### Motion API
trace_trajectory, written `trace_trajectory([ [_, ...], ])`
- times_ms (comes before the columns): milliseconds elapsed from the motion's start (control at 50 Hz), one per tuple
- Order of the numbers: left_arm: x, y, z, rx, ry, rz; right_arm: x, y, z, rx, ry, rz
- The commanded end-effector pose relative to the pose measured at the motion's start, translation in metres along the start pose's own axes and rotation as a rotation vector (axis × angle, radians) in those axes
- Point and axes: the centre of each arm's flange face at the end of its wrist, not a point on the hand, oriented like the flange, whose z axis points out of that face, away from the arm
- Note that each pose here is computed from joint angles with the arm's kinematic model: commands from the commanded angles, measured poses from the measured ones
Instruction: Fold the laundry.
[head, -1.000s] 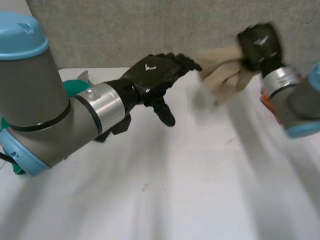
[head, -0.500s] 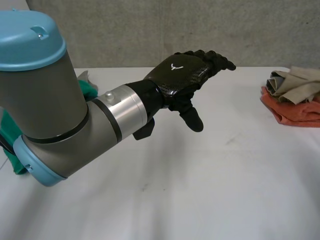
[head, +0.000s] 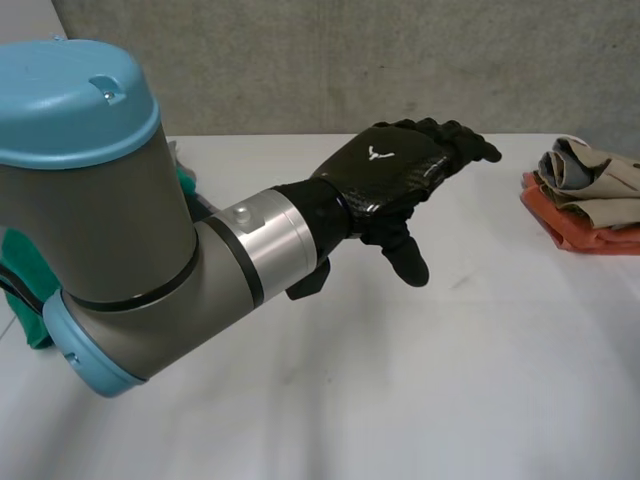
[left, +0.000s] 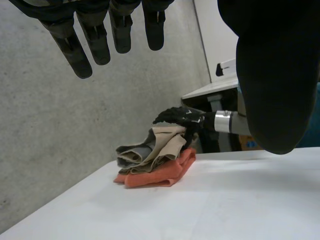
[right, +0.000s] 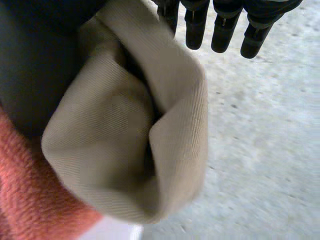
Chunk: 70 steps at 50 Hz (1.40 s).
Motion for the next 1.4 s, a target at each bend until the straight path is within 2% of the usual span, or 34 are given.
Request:
trace_trajectory([
  [20, 0.006, -0.004, -0.001, 0.010, 0.015, 0.004, 0.030, -0.052, -0.023, -0.118, 0.073, 0.006],
  [160, 0.012, -0.008, -0.002, 0.023, 0.026, 0.011, 0.058, -0.083, -0.055, -0.285, 0.148, -0.070],
  [220, 0.013, -0.018, -0.006, 0.053, 0.020, 0.024, 0.077, -0.094, -0.069, -0.395, 0.250, -0.161],
  [240, 0.012, -0.024, -0.008, 0.070, 0.014, 0.032, 0.089, -0.103, -0.074, -0.450, 0.328, -0.224],
  [320, 0.007, -0.037, -0.010, 0.119, -0.014, 0.055, 0.108, -0.136, -0.074, -0.485, 0.507, -0.380],
  [360, -0.001, -0.045, -0.012, 0.147, -0.061, 0.066, 0.103, -0.146, -0.066, -0.449, 0.526, -0.405],
  [440, -0.041, -0.066, -0.023, 0.215, -0.268, 0.095, 0.054, -0.183, -0.030, -0.221, 0.438, -0.429],
  [460, -0.064, -0.076, -0.030, 0.251, -0.378, 0.120, 0.034, -0.206, -0.024, -0.116, 0.403, -0.446],
  [520, -0.103, -0.082, -0.041, 0.269, -0.529, 0.162, 0.005, -0.233, -0.022, 0.022, 0.346, -0.471],
  [540, -0.130, -0.080, -0.050, 0.250, -0.621, 0.210, -0.020, -0.241, -0.025, 0.095, 0.281, -0.477],
  [620, -0.189, -0.058, -0.066, 0.122, -0.773, 0.355, -0.104, -0.246, -0.036, 0.205, 0.056, -0.448],
  [640, -0.217, -0.039, -0.071, 0.037, -0.826, 0.406, -0.141, -0.246, -0.047, 0.217, -0.045, -0.416],
  [720, -0.288, 0.017, -0.090, -0.192, -0.924, 0.507, -0.207, -0.231, -0.080, 0.139, -0.230, -0.319],
  [740, -0.311, 0.038, -0.097, -0.264, -0.929, 0.537, -0.228, -0.221, -0.094, 0.077, -0.293, -0.280],
  [800, -0.350, 0.082, -0.105, -0.362, -0.898, 0.567, -0.258, -0.203, -0.119, -0.032, -0.395, -0.238],
  [860, -0.379, 0.115, -0.107, -0.397, -0.877, 0.566, -0.279, -0.179, -0.140, -0.138, -0.466, -0.235],
  [920, -0.391, 0.129, -0.109, -0.407, -0.882, 0.556, -0.282, -0.167, -0.148, -0.191, -0.463, -0.252],
  [1020, -0.384, 0.121, -0.102, -0.387, -0.879, 0.566, -0.277, -0.166, -0.144, -0.192, -0.434, -0.278],
  [1100, -0.358, 0.069, -0.082, -0.272, -0.878, 0.613, -0.275, -0.170, -0.138, -0.173, -0.417, -0.278],
  [1120, -0.342, 0.043, -0.072, -0.195, -0.877, 0.619, -0.274, -0.171, -0.137, -0.171, -0.412, -0.279],
  [1180, -0.318, 0.005, -0.063, -0.067, -0.875, 0.596, -0.271, -0.172, -0.134, -0.171, -0.385, -0.285],
  [1200, -0.301, -0.021, -0.059, 0.024, -0.868, 0.565, -0.270, -0.172, -0.134, -0.177, -0.374, -0.285],
  [1240, -0.281, -0.043, -0.055, 0.113, -0.844, 0.516, -0.268, -0.172, -0.133, -0.184, -0.354, -0.288],
  [1260, -0.258, -0.063, -0.050, 0.199, -0.802, 0.447, -0.266, -0.172, -0.132, -0.193, -0.332, -0.292],
  [1320, -0.227, -0.078, -0.042, 0.287, -0.722, 0.331, -0.262, -0.173, -0.130, -0.197, -0.305, -0.298],
  [1340, -0.209, -0.080, -0.035, 0.316, -0.670, 0.262, -0.261, -0.175, -0.130, -0.195, -0.293, -0.301],
  [1400, -0.183, -0.074, -0.022, 0.329, -0.591, 0.160, -0.257, -0.179, -0.128, -0.190, -0.277, -0.305],
])
